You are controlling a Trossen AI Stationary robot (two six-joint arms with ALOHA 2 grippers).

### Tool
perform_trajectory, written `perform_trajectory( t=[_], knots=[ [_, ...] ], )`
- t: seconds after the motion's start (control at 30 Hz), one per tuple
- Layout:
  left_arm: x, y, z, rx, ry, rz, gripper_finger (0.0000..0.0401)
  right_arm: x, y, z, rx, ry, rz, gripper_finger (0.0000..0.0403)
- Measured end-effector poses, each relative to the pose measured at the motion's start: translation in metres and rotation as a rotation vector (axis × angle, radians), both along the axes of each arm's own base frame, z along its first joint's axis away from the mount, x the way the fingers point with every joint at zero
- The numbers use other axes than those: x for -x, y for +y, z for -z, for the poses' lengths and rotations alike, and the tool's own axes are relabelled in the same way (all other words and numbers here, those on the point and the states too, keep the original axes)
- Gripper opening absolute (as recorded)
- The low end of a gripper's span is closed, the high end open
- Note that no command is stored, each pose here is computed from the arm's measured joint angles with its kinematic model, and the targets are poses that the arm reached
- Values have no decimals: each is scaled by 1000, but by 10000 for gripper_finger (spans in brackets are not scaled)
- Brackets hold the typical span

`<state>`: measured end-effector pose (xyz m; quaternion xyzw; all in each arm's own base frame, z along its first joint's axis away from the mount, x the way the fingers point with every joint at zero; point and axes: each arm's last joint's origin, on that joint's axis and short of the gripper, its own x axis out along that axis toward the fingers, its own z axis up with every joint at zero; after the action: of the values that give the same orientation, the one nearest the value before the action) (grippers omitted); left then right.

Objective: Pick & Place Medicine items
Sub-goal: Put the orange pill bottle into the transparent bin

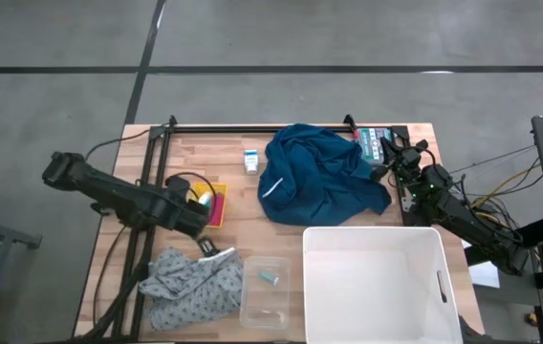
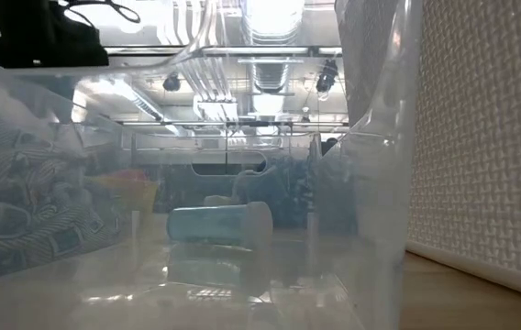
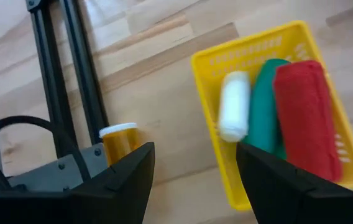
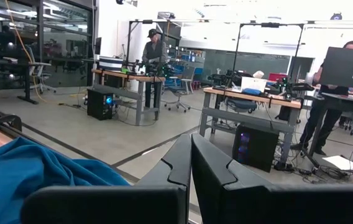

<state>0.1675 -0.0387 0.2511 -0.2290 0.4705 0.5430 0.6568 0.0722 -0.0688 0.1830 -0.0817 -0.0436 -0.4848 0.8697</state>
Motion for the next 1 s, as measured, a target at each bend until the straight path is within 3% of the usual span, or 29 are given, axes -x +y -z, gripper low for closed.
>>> perform_trajectory(
  t=[0.3,0.63,1.0],
  knots=[
    [8,32,-7,78,100,81,232,0,0,0,0,0,0,8],
    [15,74,-3,173,175,-75,233,0,0,0,0,0,0,8],
    [26,92,11,266,223,-171,235,0,0,0,0,0,0,8]
  ],
)
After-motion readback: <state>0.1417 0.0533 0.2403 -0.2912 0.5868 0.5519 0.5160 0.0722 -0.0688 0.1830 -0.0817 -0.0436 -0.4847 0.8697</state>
